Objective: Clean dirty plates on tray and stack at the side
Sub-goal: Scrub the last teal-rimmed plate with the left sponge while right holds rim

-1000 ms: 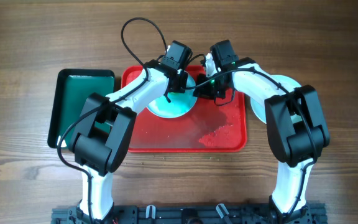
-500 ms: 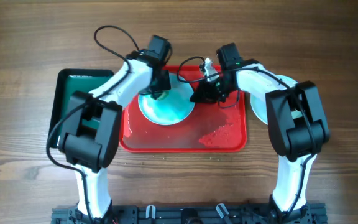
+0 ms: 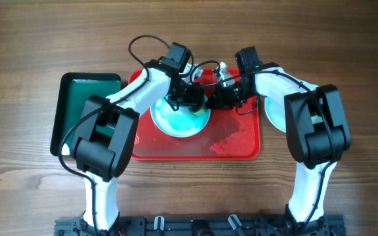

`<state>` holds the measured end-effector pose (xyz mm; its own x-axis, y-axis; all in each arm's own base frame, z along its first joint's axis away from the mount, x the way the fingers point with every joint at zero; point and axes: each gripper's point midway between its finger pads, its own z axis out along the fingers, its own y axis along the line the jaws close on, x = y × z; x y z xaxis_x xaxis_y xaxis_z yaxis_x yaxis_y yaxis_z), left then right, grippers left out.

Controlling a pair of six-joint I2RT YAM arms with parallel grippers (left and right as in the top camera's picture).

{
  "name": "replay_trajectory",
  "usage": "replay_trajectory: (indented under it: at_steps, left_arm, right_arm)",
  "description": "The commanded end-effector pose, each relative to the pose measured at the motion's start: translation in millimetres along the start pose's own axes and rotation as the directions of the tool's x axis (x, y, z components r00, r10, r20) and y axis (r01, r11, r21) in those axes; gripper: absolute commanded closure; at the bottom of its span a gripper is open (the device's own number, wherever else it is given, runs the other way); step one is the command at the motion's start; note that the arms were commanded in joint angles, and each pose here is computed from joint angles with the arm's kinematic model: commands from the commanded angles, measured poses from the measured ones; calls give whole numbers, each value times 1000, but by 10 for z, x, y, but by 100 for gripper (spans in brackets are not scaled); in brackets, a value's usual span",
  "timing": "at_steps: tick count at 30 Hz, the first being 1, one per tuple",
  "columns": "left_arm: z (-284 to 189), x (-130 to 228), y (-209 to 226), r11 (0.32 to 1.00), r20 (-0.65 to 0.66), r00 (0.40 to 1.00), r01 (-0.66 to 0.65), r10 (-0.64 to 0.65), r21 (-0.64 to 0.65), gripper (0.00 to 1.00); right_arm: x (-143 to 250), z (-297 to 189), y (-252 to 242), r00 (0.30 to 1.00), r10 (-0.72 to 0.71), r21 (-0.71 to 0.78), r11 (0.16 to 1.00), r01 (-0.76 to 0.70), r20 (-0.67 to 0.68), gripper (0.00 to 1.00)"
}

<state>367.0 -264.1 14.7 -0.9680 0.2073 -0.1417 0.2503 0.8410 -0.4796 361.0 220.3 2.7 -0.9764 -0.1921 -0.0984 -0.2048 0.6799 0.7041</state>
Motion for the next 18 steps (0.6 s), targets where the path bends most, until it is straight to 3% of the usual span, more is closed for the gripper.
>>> replay_trajectory:
  at_steps: [1, 5, 8, 13, 18]
  left_arm:
    - [169, 5, 84, 999, 2, 999, -44, 44, -14, 96]
    - [30, -143, 476, 995, 54, 998, 29, -24, -95, 96]
    - [-177, -215, 909, 977, 94, 981, 181, -171, -114, 96]
    - [-423, -86, 1442, 931, 90, 946, 324, -313, -166, 96]
    - [-434, 190, 1453, 931, -16, 950, 301, -311, -208, 96]
  right_arm:
    - [60, 64, 259, 999, -48, -137, 990, 44, -25, 96]
    - [62, 67, 232, 999, -42, -121, 992, 38, -26, 96]
    - [67, 70, 208, 999, -36, -107, 994, 32, -29, 96]
    - [67, 70, 208, 999, -36, -107, 994, 32, -29, 96]
    - [60, 73, 182, 999, -34, -92, 995, 31, -26, 96]
